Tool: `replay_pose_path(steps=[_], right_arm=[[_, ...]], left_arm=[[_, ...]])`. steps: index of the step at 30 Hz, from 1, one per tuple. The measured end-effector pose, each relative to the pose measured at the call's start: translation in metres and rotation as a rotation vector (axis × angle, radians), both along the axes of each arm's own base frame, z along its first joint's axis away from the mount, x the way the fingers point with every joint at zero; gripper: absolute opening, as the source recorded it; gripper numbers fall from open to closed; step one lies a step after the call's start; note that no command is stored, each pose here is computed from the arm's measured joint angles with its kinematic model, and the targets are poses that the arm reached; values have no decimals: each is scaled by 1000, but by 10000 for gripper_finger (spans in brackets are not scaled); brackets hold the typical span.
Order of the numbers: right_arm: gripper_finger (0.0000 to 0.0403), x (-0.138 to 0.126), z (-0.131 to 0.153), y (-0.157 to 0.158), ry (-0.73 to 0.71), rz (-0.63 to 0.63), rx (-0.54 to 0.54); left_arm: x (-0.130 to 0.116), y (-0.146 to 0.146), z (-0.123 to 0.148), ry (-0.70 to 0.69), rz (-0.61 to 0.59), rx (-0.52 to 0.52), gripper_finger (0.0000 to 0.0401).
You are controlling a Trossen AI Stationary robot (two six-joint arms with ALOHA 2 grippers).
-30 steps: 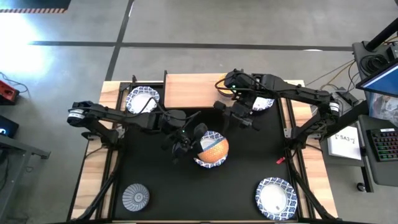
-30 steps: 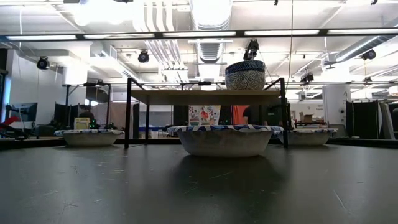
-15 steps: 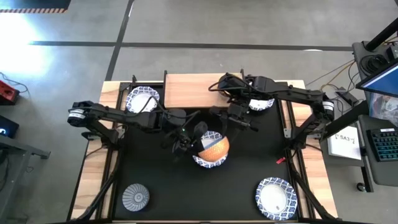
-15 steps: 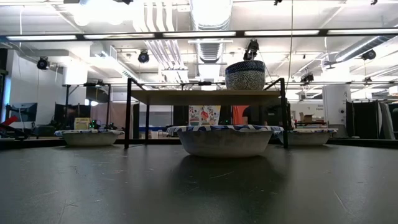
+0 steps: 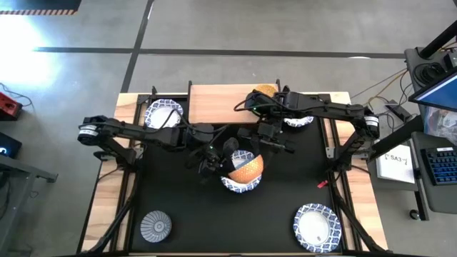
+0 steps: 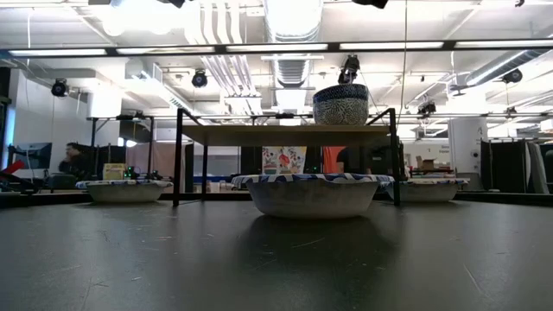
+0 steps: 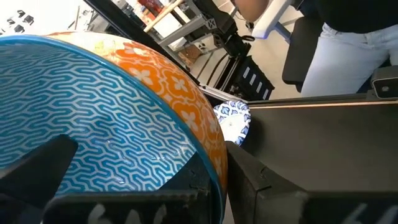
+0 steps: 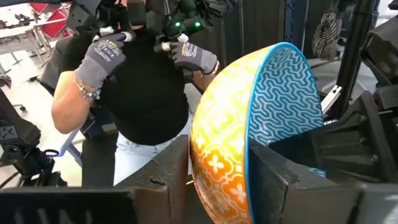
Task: Place and stack bowls onto a shelf
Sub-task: Stack the light blue bowl on top of the yellow bowl on the shelf
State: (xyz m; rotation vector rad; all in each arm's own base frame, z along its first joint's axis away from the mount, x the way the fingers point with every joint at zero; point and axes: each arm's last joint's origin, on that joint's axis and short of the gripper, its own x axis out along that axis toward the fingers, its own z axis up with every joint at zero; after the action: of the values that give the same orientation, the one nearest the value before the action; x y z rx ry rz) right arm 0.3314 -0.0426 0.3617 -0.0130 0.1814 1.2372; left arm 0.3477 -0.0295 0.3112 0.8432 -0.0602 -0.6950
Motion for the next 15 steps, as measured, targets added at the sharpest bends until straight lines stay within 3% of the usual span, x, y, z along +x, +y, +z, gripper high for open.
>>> replay_pose_path(steps=[9,15], right_arm=[[46,0,1,7,8,29,18],[31,0,0,13,30,46,22]], left_arm=[[0,0,-1,4,0,-1,19],[1,1,0,-5,11,1,52]])
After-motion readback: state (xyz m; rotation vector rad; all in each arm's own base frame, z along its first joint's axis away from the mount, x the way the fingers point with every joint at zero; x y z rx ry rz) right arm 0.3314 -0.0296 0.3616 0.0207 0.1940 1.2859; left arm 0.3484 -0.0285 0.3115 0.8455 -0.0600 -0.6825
